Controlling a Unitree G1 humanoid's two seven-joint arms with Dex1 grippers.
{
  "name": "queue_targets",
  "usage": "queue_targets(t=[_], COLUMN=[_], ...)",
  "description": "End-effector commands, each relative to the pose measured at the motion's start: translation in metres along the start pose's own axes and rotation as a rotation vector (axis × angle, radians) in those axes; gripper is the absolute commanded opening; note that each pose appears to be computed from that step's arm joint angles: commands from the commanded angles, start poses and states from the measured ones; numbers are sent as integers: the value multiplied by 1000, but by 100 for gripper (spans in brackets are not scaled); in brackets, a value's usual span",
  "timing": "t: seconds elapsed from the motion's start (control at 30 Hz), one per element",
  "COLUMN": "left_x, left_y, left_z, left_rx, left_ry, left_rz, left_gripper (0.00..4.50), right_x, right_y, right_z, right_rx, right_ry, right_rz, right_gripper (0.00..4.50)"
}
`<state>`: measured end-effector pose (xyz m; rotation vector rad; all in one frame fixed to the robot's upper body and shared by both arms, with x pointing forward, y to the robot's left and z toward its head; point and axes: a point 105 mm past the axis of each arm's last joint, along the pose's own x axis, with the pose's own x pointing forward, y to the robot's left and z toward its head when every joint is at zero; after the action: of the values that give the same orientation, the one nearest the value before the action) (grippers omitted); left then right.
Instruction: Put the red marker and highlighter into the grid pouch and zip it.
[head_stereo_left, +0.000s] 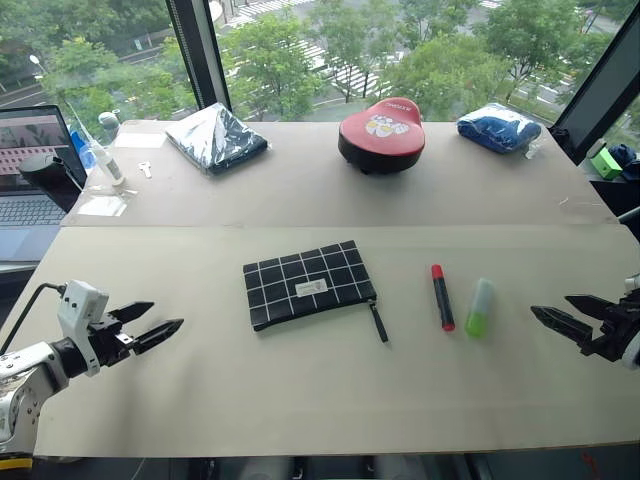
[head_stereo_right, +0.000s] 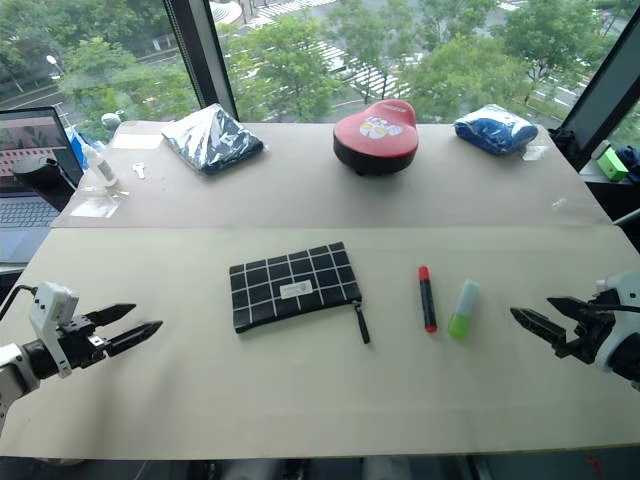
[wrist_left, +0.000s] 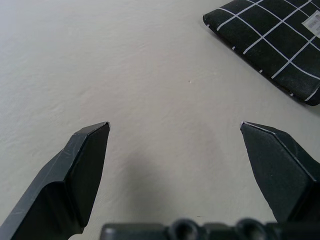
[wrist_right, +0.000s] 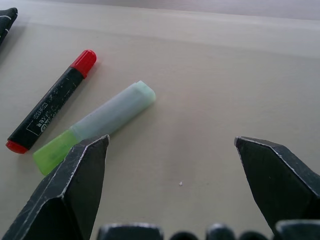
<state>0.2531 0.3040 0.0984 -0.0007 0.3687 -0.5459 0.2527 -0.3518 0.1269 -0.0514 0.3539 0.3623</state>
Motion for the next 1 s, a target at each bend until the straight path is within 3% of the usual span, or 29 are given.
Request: queue_targets(t=[0.03,0.13,0.17,0.23,0.4,0.57,0.83,1.0], left_x=[3,19,21,26,41,56,68,72], left_y=[-5,-13,-12,-16,-33,-50,-69,-70], left_z=[18,18,13,9,27,36,29,22], left_rx=[63,207,245,439,765,979,1184,1252], left_ry=[-61,-39,-10,28,-19,-45,-33,-49], left_rz=[-12,-72,-82,-129,-248,-362,-512,-527], left_gripper=[450,450,450,450,450,450,450,450], right_x=[3,14,17,25,61,93,146,167], right_y=[-2,0,0,14,80,145,211,211], right_z=[15,23,25,40,76,82,71,64], right_rx=[-42,-3,8,16,-30,-105,-288,-383], right_ry=[-43,-82,-92,-142,-225,-202,-123,-75], right_rz=[-7,-14,-18,46,284,511,637,597], right_gripper=[445,445,395,343,175,3,3,3])
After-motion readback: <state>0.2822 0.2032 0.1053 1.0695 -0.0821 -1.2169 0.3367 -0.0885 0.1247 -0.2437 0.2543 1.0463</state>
